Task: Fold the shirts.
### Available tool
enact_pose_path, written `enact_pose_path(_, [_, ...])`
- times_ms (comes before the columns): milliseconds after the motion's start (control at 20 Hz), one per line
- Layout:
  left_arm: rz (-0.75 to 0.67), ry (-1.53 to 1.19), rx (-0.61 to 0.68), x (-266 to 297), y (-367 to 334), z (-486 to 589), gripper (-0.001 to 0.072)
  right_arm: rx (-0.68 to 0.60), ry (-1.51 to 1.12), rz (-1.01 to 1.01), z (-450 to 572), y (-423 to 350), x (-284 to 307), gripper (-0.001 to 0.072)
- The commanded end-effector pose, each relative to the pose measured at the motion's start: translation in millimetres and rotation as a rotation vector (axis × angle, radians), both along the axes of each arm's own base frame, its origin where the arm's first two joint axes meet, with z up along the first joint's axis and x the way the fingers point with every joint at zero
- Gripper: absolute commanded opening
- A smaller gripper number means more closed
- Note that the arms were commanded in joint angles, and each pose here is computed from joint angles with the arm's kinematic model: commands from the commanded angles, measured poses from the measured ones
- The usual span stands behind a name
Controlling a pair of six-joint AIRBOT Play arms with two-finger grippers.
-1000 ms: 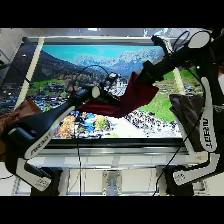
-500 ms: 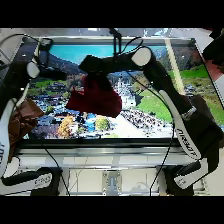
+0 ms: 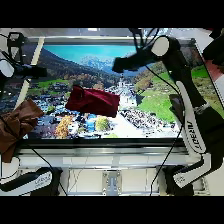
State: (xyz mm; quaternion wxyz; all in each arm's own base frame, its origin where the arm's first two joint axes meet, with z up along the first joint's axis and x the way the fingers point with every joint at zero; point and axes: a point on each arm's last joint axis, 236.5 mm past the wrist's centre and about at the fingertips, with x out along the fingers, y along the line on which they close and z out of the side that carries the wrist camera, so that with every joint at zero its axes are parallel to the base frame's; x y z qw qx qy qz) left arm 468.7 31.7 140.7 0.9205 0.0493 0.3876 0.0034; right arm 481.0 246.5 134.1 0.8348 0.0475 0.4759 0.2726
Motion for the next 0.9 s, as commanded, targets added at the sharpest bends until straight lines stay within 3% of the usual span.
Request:
enact_pose_path(0, [0.001, 0.000, -0.025, -1, -3, 1, 0.0012, -0.039, 0.307, -0.217, -93, -78, -5, 0.0578])
enact_pose_path(200, [0.000, 0.000, -0.033, -1, -4, 1, 0.0012, 0.280, 0.626, -0.211, -173, -40, -22, 0.0540])
enact_pose_path(300, [0.000, 0.000, -0.033, -1, -4, 1, 0.0012, 0.372, 0.676, -0.193, -195, -18, -19, 0.0547])
enact_pose_path(800, [0.000, 0.001, -0.033, -1, -4, 0, 0.0012, 0.467, 0.731, -0.145, -219, 85, -39, 0.0543])
enact_pose_path(850, [0.000, 0.001, -0.033, -1, -4, 0, 0.0012, 0.475, 0.729, -0.140, -217, 93, -41, 0.0476])
